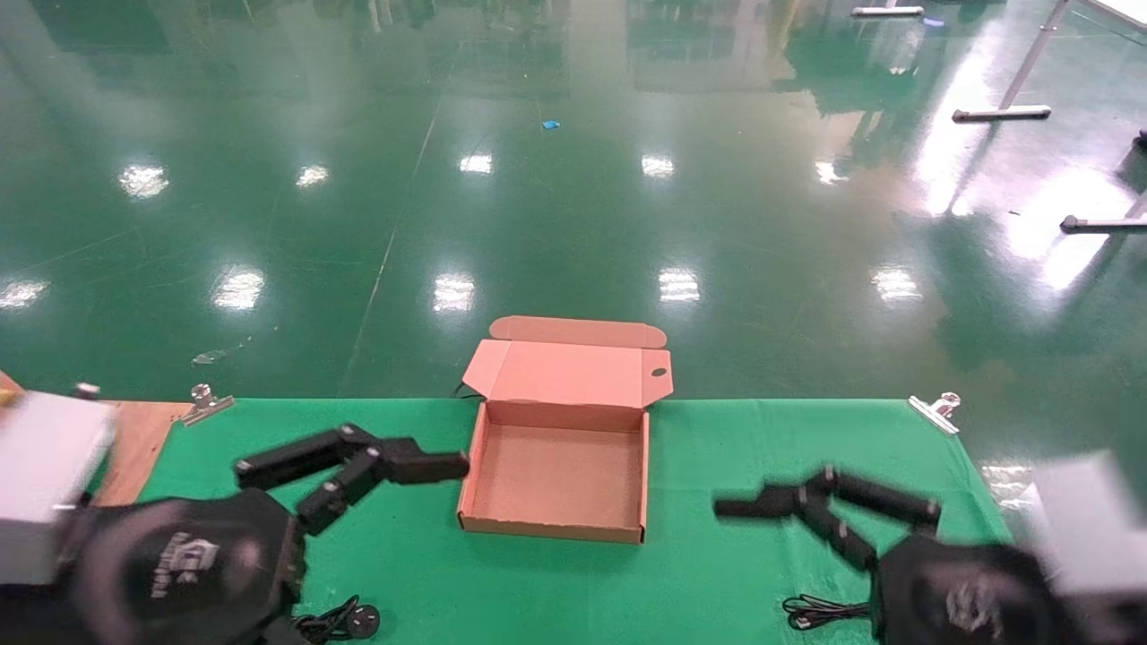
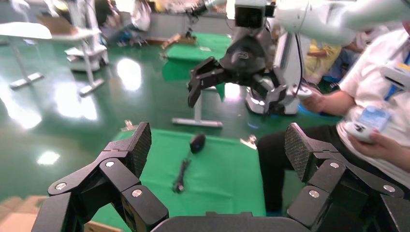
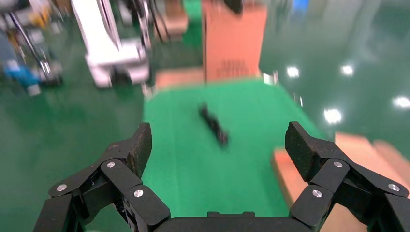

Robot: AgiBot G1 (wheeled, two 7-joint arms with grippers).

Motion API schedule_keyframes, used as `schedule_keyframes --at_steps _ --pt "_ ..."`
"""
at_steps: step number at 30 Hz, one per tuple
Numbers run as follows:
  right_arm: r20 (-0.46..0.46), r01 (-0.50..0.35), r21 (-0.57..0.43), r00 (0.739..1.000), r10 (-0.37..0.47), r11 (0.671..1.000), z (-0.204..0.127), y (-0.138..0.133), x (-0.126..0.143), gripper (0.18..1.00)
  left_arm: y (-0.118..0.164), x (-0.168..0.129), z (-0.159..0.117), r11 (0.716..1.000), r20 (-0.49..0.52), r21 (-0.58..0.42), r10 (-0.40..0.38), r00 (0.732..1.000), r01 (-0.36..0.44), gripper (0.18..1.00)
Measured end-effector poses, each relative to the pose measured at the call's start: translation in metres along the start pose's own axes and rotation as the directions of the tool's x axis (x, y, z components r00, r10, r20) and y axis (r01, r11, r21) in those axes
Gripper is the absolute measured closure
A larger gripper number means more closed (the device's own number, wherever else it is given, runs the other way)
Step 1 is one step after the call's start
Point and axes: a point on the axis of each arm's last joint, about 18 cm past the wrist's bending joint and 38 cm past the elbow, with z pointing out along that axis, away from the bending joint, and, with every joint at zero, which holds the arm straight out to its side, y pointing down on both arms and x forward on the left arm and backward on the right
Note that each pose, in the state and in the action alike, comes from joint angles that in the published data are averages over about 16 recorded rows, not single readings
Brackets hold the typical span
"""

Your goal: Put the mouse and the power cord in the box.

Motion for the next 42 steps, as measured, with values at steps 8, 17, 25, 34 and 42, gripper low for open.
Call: schedule_keyframes --at_steps 8,17,25,34,42 --pt "0.016 0.091 -0.33 0.996 -0.091 0.94 -0.004 0.063 0.02 0.178 0.053 -0.03 0.008 0.973 0.012 -0.232 -0.017 1.0 0.02 0.183" --pt "0.104 0.234 -0.635 0.97 -0.219 0.736 0.002 0.12 0.066 0.178 0.117 -0.065 -0.014 0.813 0.038 -0.582 -0.021 0.999 0.039 0.183" --pt "0.169 0.317 -0.769 0.939 -0.301 0.555 0.014 0.158 0.107 0.178 0.158 -0.088 -0.038 0.613 0.061 -0.788 -0.007 0.998 0.053 0.183" --pt "0.164 0.311 -0.831 0.929 -0.33 0.462 0.025 0.19 0.133 0.178 0.191 -0.107 -0.052 0.451 0.099 -0.89 0.03 0.995 0.075 0.183" --pt "0.12 0.271 -0.857 0.932 -0.341 0.439 0.034 0.21 0.14 0.178 0.208 -0.11 -0.054 0.421 0.132 -0.901 0.044 0.99 0.101 0.183"
